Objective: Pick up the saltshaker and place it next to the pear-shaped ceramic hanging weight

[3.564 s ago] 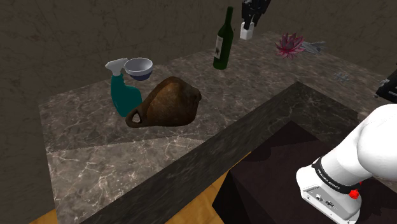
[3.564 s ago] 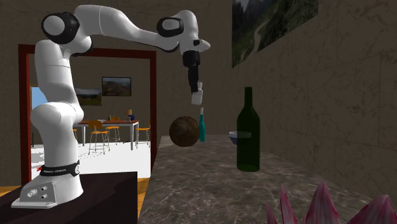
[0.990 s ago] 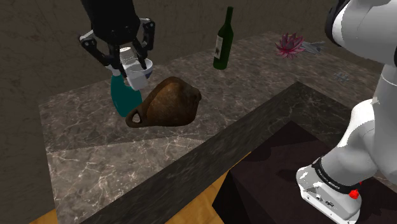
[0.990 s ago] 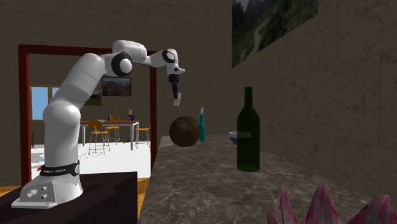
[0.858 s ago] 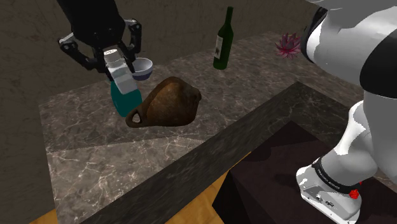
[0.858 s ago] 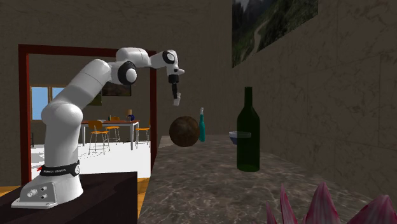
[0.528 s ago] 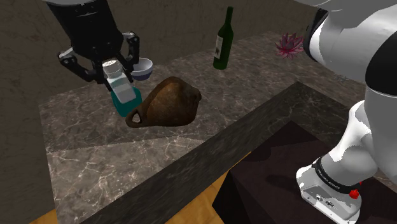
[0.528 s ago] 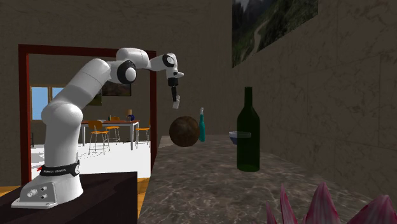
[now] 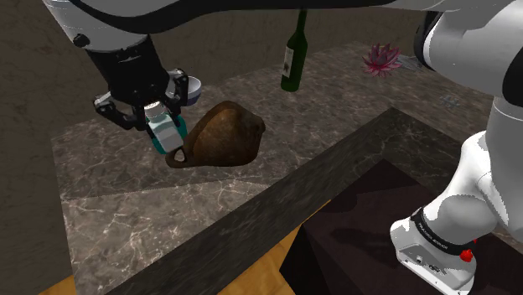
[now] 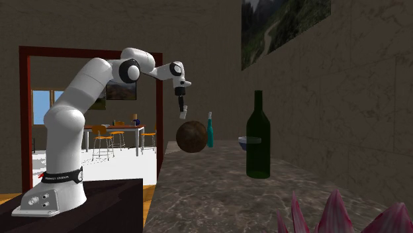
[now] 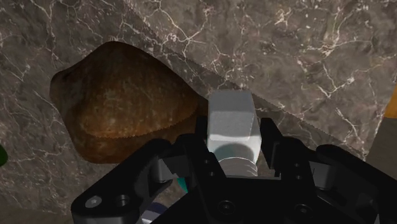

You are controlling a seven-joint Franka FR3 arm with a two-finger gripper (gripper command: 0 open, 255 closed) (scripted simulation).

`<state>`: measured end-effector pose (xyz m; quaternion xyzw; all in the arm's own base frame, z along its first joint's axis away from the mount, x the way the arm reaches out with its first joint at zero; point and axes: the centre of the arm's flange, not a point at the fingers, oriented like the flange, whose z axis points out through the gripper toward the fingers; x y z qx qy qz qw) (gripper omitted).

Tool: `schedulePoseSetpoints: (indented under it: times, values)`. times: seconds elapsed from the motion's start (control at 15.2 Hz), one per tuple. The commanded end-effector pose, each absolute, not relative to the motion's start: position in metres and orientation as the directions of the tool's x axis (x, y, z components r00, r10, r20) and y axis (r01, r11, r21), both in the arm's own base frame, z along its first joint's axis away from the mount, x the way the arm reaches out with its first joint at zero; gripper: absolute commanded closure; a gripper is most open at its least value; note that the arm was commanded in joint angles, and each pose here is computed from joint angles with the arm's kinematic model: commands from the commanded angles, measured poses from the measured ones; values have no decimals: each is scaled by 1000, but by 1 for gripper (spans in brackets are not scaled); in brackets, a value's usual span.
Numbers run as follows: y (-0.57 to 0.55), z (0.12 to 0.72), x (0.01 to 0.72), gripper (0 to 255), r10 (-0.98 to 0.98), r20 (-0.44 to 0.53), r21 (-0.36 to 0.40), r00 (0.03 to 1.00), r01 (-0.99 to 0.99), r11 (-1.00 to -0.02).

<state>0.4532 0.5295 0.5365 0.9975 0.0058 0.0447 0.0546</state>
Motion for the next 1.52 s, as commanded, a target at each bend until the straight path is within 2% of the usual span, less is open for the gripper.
schedulePoseSetpoints:
  times: [0.0,1.45]
  values:
    - [529,526,453,255,16,89,109,996,7,-994]
    - [529,409,453,255,16,89,109,996,7,-994]
